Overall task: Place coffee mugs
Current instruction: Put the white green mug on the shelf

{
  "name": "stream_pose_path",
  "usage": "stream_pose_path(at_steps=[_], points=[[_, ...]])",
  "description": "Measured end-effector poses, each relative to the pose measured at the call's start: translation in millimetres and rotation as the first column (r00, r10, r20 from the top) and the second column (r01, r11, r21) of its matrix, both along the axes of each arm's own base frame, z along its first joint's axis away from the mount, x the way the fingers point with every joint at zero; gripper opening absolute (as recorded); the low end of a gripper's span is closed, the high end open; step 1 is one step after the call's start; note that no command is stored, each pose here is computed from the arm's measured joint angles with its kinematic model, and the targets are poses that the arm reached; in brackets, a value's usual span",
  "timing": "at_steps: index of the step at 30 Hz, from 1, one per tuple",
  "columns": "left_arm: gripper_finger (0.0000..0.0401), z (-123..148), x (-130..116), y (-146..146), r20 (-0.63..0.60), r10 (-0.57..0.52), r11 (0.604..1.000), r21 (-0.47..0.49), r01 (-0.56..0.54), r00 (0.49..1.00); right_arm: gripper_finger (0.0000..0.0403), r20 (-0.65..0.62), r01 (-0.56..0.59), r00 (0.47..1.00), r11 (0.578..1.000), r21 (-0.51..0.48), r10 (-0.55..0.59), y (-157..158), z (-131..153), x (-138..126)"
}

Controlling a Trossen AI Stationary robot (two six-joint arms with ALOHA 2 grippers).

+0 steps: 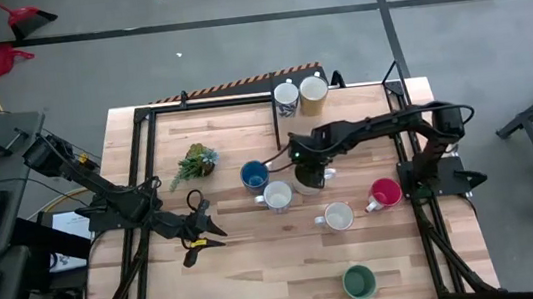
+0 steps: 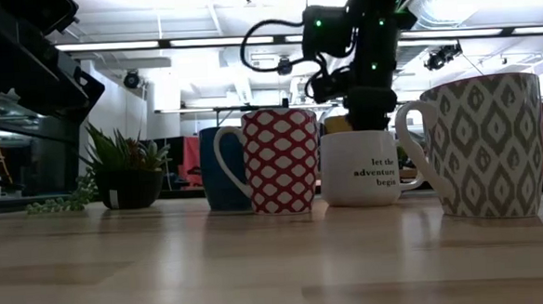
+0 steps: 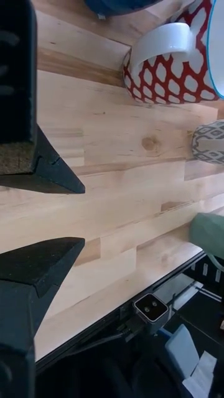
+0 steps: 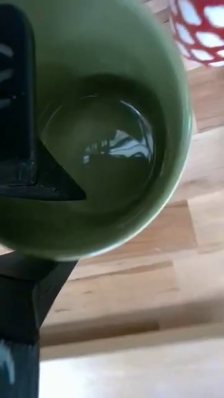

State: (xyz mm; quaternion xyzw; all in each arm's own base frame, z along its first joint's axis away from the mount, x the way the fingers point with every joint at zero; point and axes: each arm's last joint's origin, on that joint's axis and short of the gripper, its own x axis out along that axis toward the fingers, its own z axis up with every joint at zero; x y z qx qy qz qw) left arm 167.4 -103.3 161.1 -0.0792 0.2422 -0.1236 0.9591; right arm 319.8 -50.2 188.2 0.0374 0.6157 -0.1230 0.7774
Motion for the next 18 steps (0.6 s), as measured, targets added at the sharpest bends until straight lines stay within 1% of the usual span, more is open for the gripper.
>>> stream_pose_path(at_steps=[4,8,10,13,14,18], points=[[0.0113,0.0,0.0,0.1,0.000,0.000,1.000,0.000,0.000,1.000,0.0092,-0.017,0.002,1.000,1.000,0.019,-0.001,-1.7,-7.1,2.1],[0.0113,0.0,0.0,0.0,0.000,0.000,1.000,0.001,0.000,1.000,0.0085,-0.017,0.002,1.000,1.000,0.016,-0.002,-2.0,-9.3,3.3],[0.0113,-0.1,0.0,0.1,0.000,0.000,1.000,0.001,0.000,1.000,0.0068,-0.020,0.002,1.000,1.000,0.015,-0.002,-2.0,-9.3,3.1],[0.0113,0.0,0.0,0.1,0.000,-0.001,1.000,0.002,0.001,1.000,0.0019,-0.019,-0.002,1.000,1.000,0.017,0.002,-2.2,-9.1,3.3],[0.0113,-0.1,0.0,0.1,0.000,0.000,1.000,0.002,0.000,1.000,0.0011,-0.022,-0.005,1.000,1.000,0.018,0.005,-2.1,-9.2,3.0],[0.0113,-0.1,0.0,0.0,0.000,-0.001,1.000,0.002,0.001,1.000,0.0004,-0.026,0.021,0.999,1.000,0.010,-0.021,-3.7,-9.0,2.2]])
